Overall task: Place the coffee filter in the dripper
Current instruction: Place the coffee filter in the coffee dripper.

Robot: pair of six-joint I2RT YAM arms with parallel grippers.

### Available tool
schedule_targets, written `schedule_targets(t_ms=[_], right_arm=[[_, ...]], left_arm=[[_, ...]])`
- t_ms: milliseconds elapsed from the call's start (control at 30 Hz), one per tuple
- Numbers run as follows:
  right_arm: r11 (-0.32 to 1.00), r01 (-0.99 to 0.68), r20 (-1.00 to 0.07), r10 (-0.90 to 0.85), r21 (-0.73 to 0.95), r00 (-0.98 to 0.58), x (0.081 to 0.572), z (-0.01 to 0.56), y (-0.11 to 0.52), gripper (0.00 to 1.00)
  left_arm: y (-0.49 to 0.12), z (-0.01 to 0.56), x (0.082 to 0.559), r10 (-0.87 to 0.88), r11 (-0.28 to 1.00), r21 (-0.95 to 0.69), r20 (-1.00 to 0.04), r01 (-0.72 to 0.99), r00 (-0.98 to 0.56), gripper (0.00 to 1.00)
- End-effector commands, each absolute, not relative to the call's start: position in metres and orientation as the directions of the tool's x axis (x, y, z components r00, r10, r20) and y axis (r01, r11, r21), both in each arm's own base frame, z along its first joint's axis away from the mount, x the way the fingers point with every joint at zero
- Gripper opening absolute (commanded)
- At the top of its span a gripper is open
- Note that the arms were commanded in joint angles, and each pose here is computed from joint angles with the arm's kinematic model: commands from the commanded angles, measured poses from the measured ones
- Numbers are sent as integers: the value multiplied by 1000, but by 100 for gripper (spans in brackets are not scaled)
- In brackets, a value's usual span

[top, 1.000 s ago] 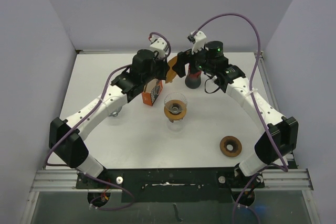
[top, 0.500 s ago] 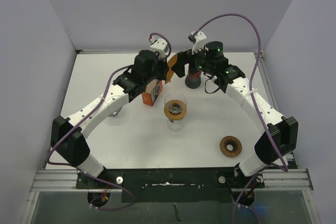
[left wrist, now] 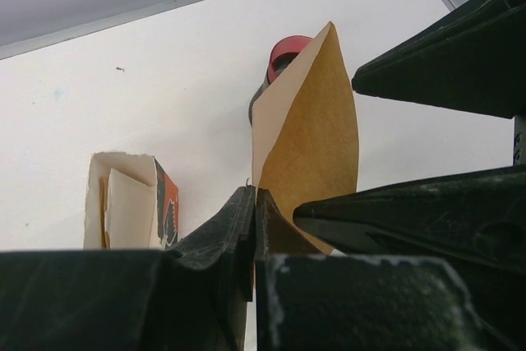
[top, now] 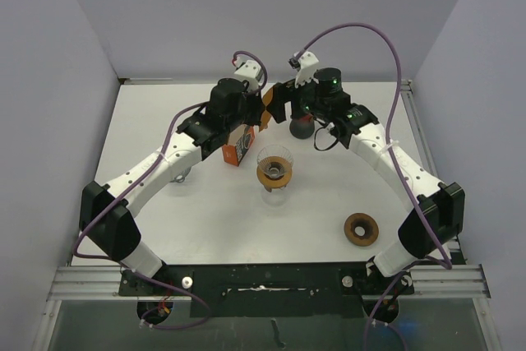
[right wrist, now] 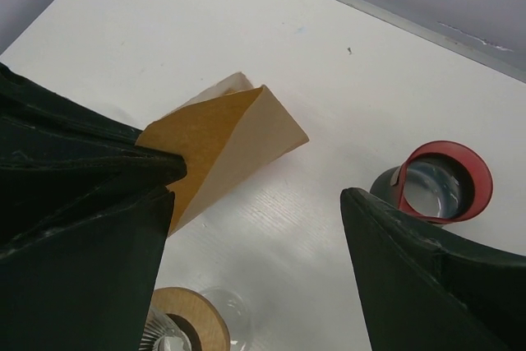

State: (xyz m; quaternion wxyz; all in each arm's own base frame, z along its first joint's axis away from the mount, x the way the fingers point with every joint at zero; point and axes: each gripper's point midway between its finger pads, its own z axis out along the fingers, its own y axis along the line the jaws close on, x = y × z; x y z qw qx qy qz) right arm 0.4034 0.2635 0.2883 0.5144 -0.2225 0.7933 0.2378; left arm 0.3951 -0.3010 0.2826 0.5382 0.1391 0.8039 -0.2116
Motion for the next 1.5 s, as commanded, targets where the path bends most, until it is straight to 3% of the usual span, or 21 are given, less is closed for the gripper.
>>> schedule_targets(t_ms=[0,533,867,1467], right_arm=[[843,-532,-948,-103,76,-300,418,309,250,84],[872,-489,-944,-170,-11,-282,426,305,242,72],[891,-445,-937,-226,-89,-266,433,300,231,74],[889,-441,-929,-260,-124,-264,434,300,227,75]], left_arm=[[-303,322,399,-83,862,-217,-952,459,-295,0],[-308,329,394,-97,836,-236,-952,495,-290,0],[-312,330,387,-89,807,-239,-953,540,-288,0],[-288,326,400,10,878,-92,-978,469,-210,0]])
